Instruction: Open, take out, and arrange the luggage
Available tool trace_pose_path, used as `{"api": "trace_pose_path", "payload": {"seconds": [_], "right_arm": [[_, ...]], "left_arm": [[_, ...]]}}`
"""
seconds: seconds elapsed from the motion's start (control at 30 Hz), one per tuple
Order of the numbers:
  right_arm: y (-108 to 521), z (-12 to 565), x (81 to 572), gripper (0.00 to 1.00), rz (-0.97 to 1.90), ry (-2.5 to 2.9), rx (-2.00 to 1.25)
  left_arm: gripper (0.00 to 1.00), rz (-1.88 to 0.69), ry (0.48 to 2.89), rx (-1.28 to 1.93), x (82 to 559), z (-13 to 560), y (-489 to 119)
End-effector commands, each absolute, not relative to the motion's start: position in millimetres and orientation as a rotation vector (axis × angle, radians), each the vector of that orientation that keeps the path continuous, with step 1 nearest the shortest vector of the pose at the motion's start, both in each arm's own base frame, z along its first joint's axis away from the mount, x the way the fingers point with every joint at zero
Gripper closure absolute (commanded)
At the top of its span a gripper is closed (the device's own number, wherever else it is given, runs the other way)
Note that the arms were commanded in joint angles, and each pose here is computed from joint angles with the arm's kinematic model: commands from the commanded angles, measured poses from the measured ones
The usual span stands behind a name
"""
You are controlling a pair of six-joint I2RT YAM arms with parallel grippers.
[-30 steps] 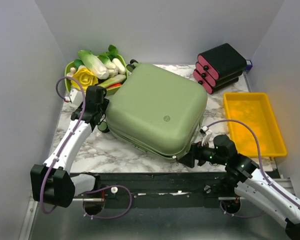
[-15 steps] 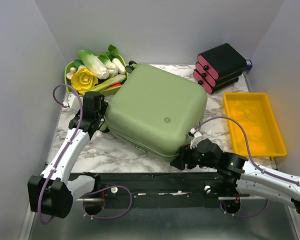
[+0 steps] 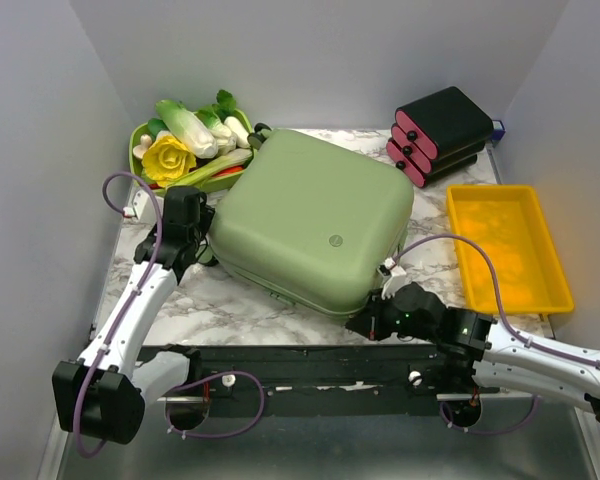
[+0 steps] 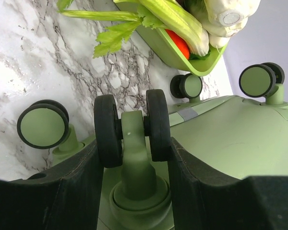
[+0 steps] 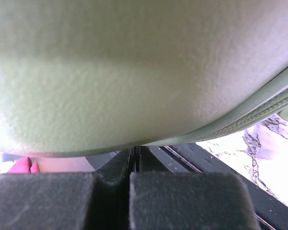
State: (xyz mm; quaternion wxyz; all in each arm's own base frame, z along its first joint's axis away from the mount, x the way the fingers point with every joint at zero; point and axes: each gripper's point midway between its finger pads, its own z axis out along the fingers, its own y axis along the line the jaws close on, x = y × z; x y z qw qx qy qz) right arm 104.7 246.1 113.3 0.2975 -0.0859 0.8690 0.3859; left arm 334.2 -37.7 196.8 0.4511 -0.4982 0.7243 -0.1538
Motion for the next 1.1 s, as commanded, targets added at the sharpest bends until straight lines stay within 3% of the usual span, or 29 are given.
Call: {"api": "trace_pose_path", "payload": {"seconds": [0.0, 0.4, 0.73, 0.93, 1.07], "right_arm": [[252, 142, 123, 0.99, 1.076, 2.184, -0.117], [115, 125, 158, 0.99, 0.13, 2.267, 0.035], [117, 182, 223, 0.99, 0.14, 1.923, 0.055], [149, 177, 226, 0.99, 0.257, 1.861, -0.421], [125, 161, 242, 0.99, 0.018, 1.892, -0.439]], "left_arm": [[1.0, -0.34, 1.882, -1.154, 310, 203, -38], [1.0, -0.243, 1.749, -1.142, 300, 254, -11], [1.0, -0.216, 1.751, -1.148, 301, 247, -5], [1.0, -0.184, 1.769, -1.138, 302, 241, 1], [1.0, -0.186, 1.795, -1.125, 300, 236, 0]]}}
